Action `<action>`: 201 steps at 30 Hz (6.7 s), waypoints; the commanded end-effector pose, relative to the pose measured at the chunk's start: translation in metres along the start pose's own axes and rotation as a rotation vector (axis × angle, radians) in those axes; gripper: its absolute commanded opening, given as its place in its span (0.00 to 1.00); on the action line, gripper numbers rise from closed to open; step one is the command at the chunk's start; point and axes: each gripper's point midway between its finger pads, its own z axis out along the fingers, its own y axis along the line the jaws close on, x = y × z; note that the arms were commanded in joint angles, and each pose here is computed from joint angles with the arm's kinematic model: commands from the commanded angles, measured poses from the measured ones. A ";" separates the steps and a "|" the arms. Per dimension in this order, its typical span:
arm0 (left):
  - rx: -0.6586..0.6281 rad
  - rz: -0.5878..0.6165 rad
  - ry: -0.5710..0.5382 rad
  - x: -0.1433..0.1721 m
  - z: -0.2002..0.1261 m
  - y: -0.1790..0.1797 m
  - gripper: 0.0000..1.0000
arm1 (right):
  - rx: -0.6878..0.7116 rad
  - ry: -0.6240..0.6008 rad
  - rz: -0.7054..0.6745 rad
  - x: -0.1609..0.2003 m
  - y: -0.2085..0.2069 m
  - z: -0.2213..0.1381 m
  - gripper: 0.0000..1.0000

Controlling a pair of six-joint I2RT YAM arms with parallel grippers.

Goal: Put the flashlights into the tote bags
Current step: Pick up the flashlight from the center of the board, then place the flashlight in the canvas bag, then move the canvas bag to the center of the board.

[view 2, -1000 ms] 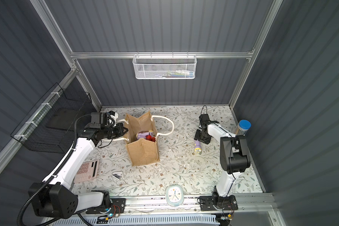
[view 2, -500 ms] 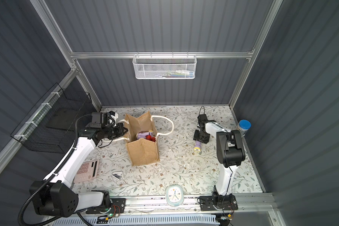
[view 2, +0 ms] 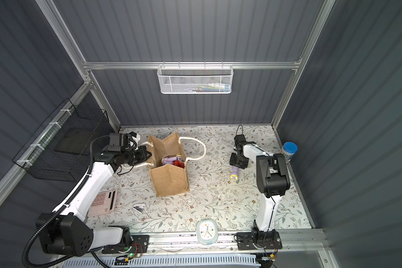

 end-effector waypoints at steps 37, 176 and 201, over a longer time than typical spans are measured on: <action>0.097 0.020 0.008 -0.002 0.002 -0.026 0.00 | -0.370 -0.304 -0.110 -0.010 0.100 -0.195 0.00; 0.063 0.056 -0.026 0.007 -0.025 -0.024 0.00 | -0.441 -0.300 -0.699 0.108 0.364 -0.197 0.58; 0.063 0.059 -0.026 0.008 -0.026 -0.024 0.00 | -0.414 -0.354 -0.601 0.084 0.304 -0.254 0.62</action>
